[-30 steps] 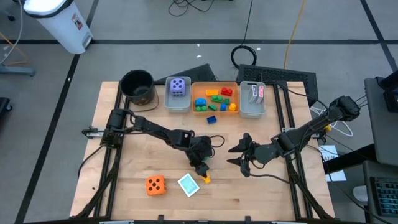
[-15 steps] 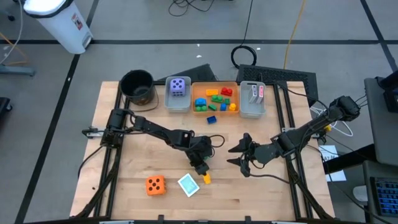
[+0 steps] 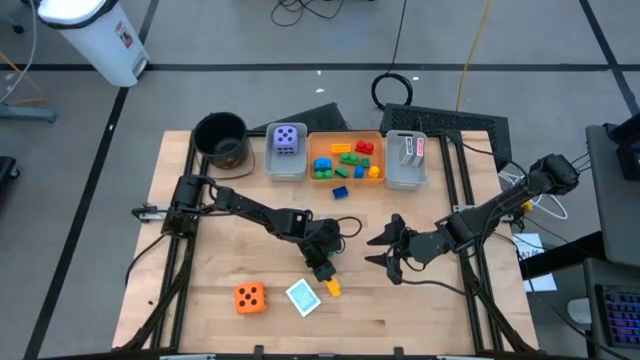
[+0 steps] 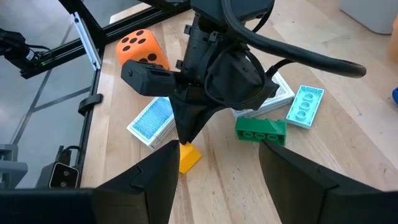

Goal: Pick & Place Toys
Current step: Put the yellow game piece into the orange bin

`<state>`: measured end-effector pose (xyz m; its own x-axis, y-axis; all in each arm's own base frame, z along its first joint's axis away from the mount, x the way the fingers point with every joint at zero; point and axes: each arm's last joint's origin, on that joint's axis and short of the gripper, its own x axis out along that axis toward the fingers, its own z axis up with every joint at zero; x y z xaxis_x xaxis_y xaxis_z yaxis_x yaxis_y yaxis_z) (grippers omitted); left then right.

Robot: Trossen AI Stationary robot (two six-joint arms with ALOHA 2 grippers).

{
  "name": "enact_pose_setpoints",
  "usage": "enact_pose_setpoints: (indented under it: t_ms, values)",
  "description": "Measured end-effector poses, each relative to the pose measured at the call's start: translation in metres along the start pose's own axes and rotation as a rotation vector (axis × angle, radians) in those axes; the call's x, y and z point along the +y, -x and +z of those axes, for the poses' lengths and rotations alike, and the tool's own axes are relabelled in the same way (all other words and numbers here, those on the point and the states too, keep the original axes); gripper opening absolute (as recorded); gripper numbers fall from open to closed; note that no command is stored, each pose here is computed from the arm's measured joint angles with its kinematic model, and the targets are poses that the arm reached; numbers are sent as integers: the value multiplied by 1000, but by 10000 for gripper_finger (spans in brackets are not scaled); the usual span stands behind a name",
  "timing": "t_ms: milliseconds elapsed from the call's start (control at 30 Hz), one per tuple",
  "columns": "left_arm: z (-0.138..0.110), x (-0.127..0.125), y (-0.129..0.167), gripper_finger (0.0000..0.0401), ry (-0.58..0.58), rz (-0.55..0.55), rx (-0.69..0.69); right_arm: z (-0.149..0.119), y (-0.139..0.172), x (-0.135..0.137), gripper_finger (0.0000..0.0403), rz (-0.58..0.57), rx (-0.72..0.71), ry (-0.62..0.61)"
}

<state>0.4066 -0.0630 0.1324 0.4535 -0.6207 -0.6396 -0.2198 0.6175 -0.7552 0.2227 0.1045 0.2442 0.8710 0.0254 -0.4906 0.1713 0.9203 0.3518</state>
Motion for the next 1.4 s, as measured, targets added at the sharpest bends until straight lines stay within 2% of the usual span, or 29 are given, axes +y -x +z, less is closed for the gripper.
enact_pose_setpoints:
  t_ms: [167, 667, 800, 1100, 1233, 1400]
  values:
    - [0, 0, 0, 6, -13, -1, -1, 0, 0, 0, 210, 0, 0, -1]
    - [0, -1, 0, 9, 18, -19, 12, 0, 0, 0, 210, 1, 0, 0]
    - [0, -1, 0, 35, 19, -24, 15, 0, 0, 0, 210, 1, 0, 0]
    - [3, -5, 0, 137, 18, -85, 14, 0, 0, 0, 210, 1, 0, 5]
    - [3, -3, 0, 170, 16, -43, -14, 0, 0, 0, 210, 0, 0, 8]
    - [5, -1, 0, 193, 24, 30, -82, 0, 0, 0, 210, -1, 0, 8]
